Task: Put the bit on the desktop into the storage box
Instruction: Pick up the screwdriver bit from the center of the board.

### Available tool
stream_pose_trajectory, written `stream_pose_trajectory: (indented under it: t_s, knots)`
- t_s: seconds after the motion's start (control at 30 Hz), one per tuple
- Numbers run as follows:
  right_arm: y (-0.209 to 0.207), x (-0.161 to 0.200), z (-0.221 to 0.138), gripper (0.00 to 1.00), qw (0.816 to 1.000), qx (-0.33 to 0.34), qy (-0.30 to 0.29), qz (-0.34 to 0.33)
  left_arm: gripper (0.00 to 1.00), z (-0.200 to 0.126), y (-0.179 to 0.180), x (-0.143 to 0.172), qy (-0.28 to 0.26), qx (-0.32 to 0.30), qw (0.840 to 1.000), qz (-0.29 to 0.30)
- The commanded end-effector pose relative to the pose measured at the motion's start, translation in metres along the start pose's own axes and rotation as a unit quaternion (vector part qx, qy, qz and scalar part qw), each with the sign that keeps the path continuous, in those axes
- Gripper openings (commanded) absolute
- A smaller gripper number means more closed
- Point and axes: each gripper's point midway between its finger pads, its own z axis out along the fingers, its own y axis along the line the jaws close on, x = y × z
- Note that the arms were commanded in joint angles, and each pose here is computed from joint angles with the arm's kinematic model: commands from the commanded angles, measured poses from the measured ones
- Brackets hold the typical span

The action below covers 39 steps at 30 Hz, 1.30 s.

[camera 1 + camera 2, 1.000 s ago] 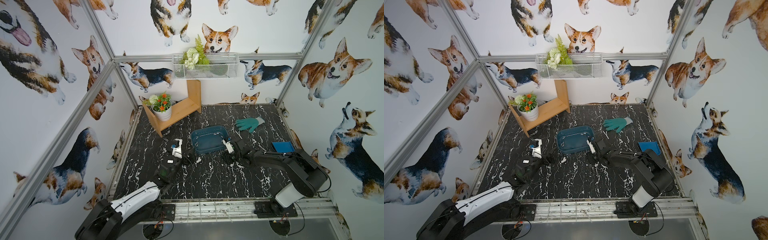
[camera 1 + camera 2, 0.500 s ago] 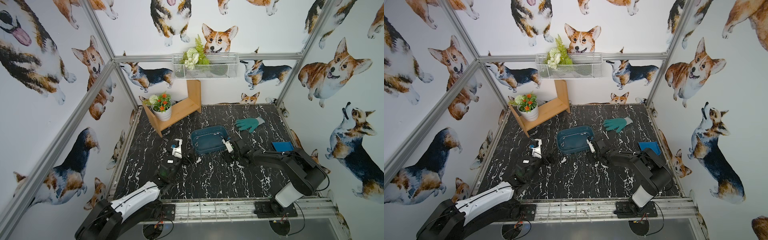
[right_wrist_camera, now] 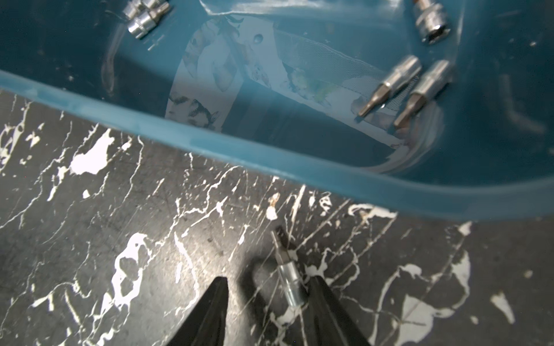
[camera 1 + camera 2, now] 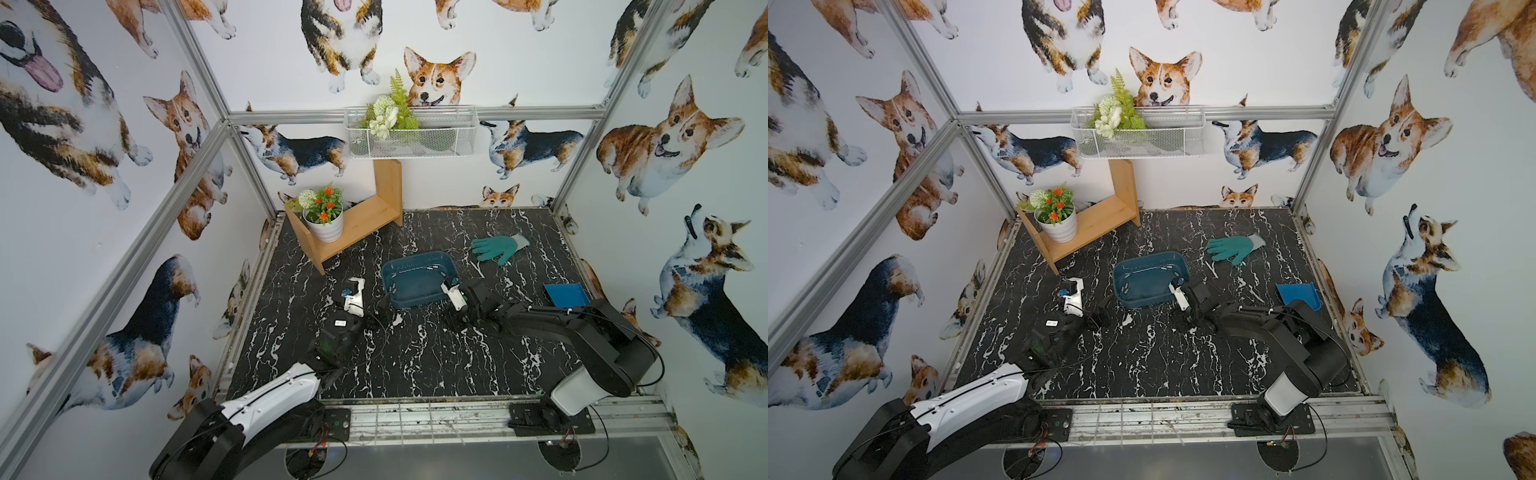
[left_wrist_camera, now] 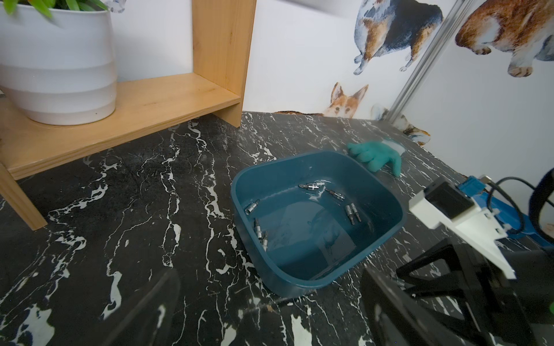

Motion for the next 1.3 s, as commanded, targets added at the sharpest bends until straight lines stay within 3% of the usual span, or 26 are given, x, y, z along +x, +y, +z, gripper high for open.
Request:
stream_pose_trajectory:
  t_s: [0.0,0.2,0.4,0.87,1.07,1.27]
  knots:
    - [-0.001,0.004,-0.001,0.47,1.0,0.007,0.009,0.009,1.0,0.0,-0.001,-0.007,-0.009,-0.002,1.0,0.002]
    - [-0.003,0.003,0.004,0.41,0.999,0.042,0.022,0.0,1.0,0.0,0.0,-0.008,-0.011,-0.002,1.0,0.002]
    - [0.0,0.008,0.005,0.29,0.997,0.07,0.037,-0.009,1.0,-0.001,0.0,-0.008,-0.011,-0.003,1.0,0.002]
    - [0.0,0.011,0.0,0.12,0.995,0.09,0.046,-0.007,1.0,-0.001,0.0,-0.008,-0.011,-0.004,1.0,0.003]
    - [0.009,-0.01,-0.02,0.09,0.997,0.075,0.007,0.0,1.0,-0.001,0.001,-0.008,-0.012,-0.006,1.0,0.002]
    - [0.024,-0.056,-0.06,0.09,0.995,0.047,-0.083,0.005,1.0,-0.002,0.002,-0.009,-0.013,-0.008,1.0,0.002]
